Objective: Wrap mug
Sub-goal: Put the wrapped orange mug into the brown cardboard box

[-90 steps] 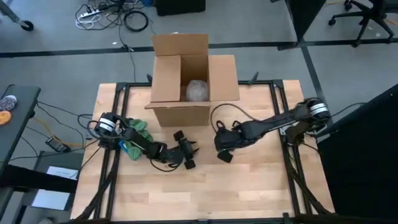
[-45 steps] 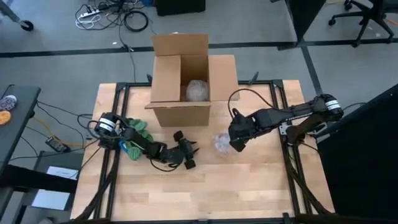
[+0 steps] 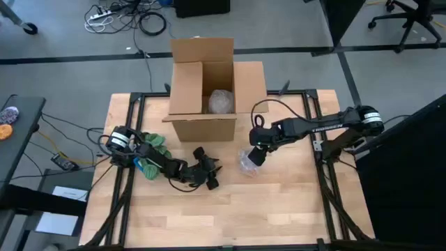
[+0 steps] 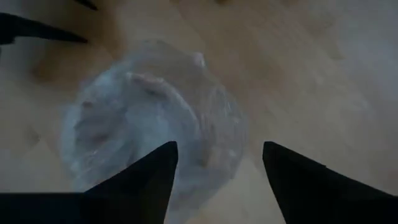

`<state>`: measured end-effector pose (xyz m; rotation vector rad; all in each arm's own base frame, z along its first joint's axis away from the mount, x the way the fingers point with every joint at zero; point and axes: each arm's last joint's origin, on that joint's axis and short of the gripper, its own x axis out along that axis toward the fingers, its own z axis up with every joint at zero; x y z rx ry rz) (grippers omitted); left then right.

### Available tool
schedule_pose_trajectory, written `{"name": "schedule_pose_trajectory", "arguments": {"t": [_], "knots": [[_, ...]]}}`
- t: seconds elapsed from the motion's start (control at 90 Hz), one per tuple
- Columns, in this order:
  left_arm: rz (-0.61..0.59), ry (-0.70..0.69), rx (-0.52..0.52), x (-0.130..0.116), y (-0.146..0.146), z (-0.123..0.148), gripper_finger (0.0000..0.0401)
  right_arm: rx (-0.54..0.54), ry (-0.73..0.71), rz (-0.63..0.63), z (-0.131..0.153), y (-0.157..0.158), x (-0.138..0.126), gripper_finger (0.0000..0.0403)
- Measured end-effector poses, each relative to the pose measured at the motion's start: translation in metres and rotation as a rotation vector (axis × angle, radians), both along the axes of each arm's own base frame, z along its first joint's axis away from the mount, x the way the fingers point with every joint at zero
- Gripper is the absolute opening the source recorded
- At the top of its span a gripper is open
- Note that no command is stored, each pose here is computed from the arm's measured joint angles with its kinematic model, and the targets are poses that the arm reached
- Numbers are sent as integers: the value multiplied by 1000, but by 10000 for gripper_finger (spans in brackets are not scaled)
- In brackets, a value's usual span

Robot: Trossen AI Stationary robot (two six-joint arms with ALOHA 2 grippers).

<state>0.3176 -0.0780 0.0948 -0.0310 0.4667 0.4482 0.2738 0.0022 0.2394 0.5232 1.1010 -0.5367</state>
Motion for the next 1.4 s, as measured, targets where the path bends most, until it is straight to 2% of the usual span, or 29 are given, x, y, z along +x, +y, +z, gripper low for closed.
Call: {"name": "schedule_pose_trajectory", "arguments": {"t": [0.144,0.3,0.478,0.622,0.8,0.933,1.078,1.267,1.322,1.4], "knots": [[-5,3,-4,0,0,0,142,54,-96,2,-28,1,1,219],[-18,4,-19,0,-1,0,142,78,-138,-95,-53,0,-6,211],[-10,17,-29,-1,0,-2,142,78,-168,-84,-67,4,-11,186],[-8,21,-31,-1,0,-3,142,42,-239,-39,-65,11,-5,137],[3,26,-44,-2,0,-4,142,14,-263,-3,-64,14,-3,29],[4,32,-43,-2,0,-4,142,49,-293,37,-62,19,-2,25],[4,32,-43,-2,0,-4,142,131,-397,119,-44,32,-3,24],[-2,33,-49,-2,0,-4,142,111,-649,251,14,50,-7,24],[-2,33,-49,-2,0,-4,142,101,-743,304,29,56,-9,24],[-2,33,-49,-2,0,-4,142,93,-946,371,56,65,-11,21]]}}
